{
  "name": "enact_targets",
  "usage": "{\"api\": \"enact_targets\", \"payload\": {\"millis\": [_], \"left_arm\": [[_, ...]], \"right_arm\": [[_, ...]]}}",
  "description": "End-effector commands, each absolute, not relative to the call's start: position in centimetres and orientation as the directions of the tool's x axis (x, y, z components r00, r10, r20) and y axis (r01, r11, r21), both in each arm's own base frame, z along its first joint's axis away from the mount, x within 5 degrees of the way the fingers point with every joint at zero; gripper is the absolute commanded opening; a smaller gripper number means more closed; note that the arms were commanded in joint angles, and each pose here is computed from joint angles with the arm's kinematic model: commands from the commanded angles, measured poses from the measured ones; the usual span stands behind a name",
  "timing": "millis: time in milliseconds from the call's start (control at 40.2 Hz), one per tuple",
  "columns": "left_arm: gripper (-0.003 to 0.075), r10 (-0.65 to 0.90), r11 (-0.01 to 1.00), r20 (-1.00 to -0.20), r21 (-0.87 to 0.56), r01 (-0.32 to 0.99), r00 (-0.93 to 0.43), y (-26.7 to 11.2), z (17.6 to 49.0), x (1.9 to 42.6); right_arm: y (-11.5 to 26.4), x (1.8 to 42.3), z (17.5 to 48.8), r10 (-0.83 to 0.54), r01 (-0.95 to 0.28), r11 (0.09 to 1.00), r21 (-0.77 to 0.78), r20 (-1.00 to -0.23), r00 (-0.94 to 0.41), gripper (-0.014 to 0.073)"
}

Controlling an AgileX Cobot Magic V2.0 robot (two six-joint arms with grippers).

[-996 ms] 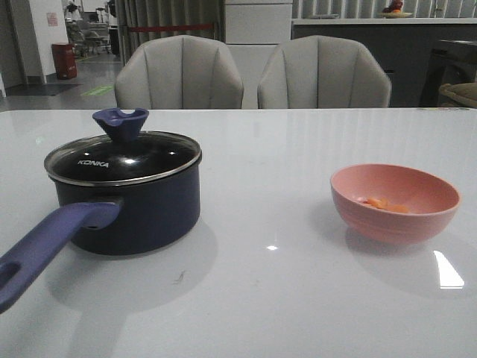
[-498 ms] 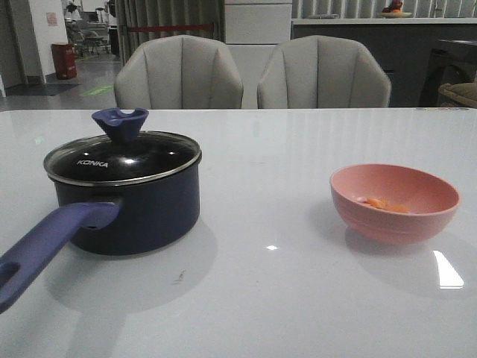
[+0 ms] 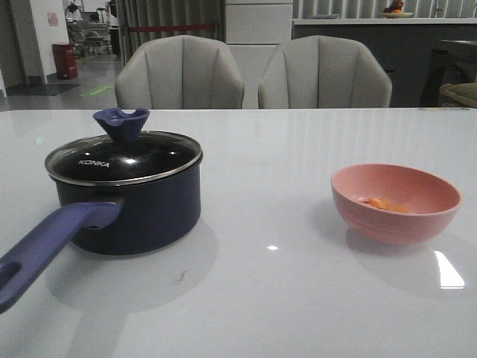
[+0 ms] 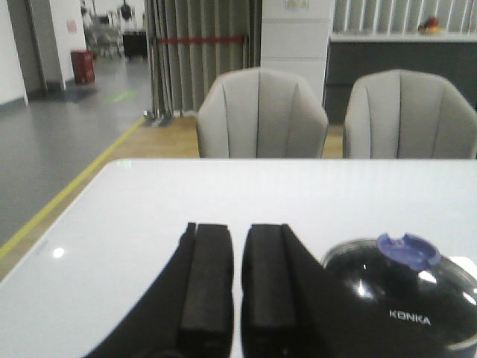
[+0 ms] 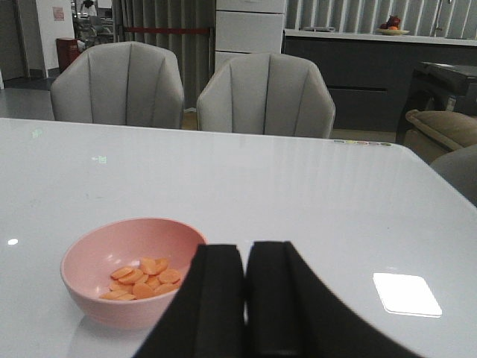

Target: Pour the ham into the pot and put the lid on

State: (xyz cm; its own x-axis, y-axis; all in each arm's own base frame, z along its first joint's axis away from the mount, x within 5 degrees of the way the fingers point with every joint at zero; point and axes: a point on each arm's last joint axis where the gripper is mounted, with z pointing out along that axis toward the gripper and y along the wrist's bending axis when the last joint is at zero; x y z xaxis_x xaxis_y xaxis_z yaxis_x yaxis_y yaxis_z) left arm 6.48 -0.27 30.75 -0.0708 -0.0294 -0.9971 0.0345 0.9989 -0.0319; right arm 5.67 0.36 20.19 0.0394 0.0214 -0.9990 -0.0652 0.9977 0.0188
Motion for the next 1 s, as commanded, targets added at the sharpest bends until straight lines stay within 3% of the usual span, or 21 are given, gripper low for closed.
{"api": "enact_targets", "payload": {"millis": [0, 324, 423, 647, 821, 971], "left_arm": [[0.013, -0.066, 0.997, -0.995, -0.068, 0.04, -0.069, -0.4, 32.1, 7.5], [0.0148, -0.061, 0.996, -0.987, -0.07, 0.053, -0.149, -0.6, 31.3, 8.7], [0.0225, -0.034, 0.996, -0.987, -0.046, 0.074, -0.157, -0.7, 31.2, 8.8], [0.0581, 0.004, 0.995, -0.983, -0.013, 0.097, -0.182, -1.0, 31.0, 9.6], [0.0607, 0.003, 0.993, -0.978, -0.022, 0.117, -0.209, -1.3, 31.2, 10.5], [0.0607, 0.029, 0.986, -0.956, -0.022, 0.167, -0.292, -2.2, 33.2, 12.4]], "right_arm": [[0.4, 5.4, 21.2, 0.024, -0.065, 0.998, 0.015, -0.989, 0.147, 0.0164], [0.4, 5.4, 21.2, 0.024, -0.065, 0.998, 0.015, -0.989, 0.147, 0.0164], [0.4, 5.4, 21.2, 0.024, -0.065, 0.998, 0.015, -0.989, 0.147, 0.0164], [0.4, 5.4, 21.2, 0.024, -0.065, 0.998, 0.015, -0.989, 0.147, 0.0164], [0.4, 5.4, 21.2, 0.024, -0.065, 0.998, 0.015, -0.989, 0.147, 0.0164], [0.4, 5.4, 21.2, 0.024, -0.065, 0.998, 0.015, -0.989, 0.147, 0.0164]]}}
